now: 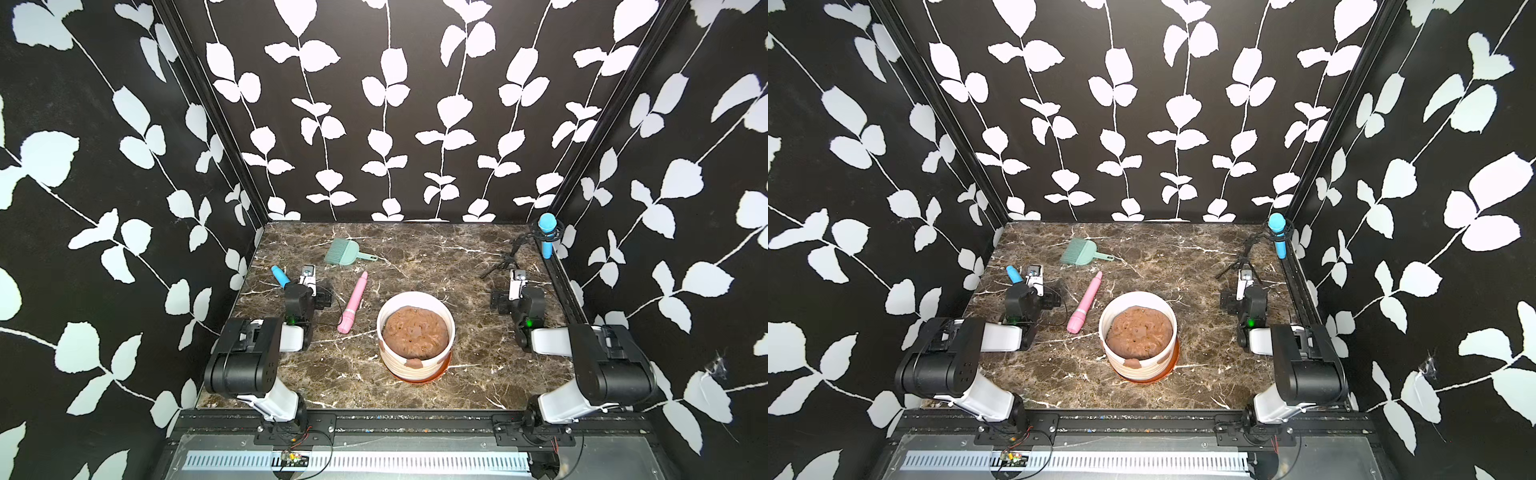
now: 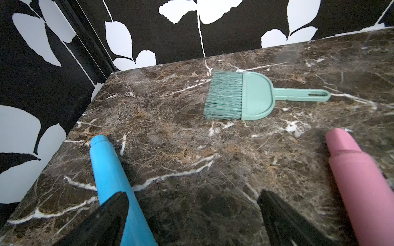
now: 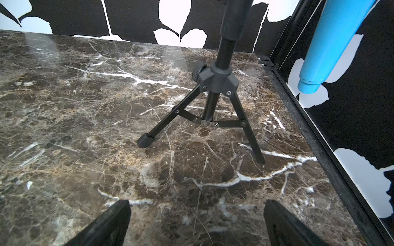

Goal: Scrub the dried mud off the ceramic pot
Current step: Move the pot to the center of the board.

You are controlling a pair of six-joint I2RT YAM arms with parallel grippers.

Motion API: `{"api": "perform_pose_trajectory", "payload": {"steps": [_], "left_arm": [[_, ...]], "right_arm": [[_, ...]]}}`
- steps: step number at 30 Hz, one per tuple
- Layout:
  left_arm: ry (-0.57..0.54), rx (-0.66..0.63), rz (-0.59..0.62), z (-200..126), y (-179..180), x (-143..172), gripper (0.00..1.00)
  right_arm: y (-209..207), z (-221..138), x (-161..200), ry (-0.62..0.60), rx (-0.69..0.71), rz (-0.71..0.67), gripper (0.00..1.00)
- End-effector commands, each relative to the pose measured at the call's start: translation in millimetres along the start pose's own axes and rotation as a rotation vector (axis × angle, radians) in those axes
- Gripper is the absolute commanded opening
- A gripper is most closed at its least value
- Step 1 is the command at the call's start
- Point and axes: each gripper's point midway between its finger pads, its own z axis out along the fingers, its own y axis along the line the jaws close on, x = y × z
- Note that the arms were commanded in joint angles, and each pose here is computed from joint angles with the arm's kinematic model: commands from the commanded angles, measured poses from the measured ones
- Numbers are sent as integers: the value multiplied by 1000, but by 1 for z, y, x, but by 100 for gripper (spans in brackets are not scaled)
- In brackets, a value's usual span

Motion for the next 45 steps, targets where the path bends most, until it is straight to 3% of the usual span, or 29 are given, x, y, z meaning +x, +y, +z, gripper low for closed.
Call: {"api": "perform_pose_trajectory", "payload": {"steps": [1, 15, 18, 22, 26, 29, 32, 34, 35, 37, 40, 45], "left_arm": [[-12, 3, -6, -1, 1, -4, 99], [-16, 3, -7, -2, 1, -5, 98], [-11, -24, -6, -6, 6, -15, 99], [95, -180, -128, -44, 34, -44, 98], [89, -105, -351, -99, 29, -94, 99], [26, 96, -527, -142, 4, -136, 99], [-65, 284, -678, -174, -16, -167, 99], [-134, 474, -624, -195, -40, -194, 99], [-121, 612, -588, -206, -61, -202, 99], [-42, 768, -542, -215, -92, -203, 98], [46, 878, -305, -231, -134, -185, 99], [52, 1063, 123, -271, -181, -152, 99]], "right_arm": [[0, 0, -17, -50, 5, 1, 100], [0, 0, -17, -51, 5, 2, 99], [-20, -13, -40, -61, 105, 55, 99], [-73, -71, -66, 209, 415, 334, 100], [-98, -144, -44, 451, 696, 554, 100], [-68, -151, -40, 539, 510, 635, 100], [-19, -157, -41, 604, 235, 736, 99], [12, -171, -45, 657, 135, 702, 99], [15, -180, -44, 682, 153, 664, 99], [41, -197, -43, 746, 108, 554, 99], [85, -221, -42, 835, -27, 478, 99], [153, -263, -42, 967, -276, 444, 99]]}}
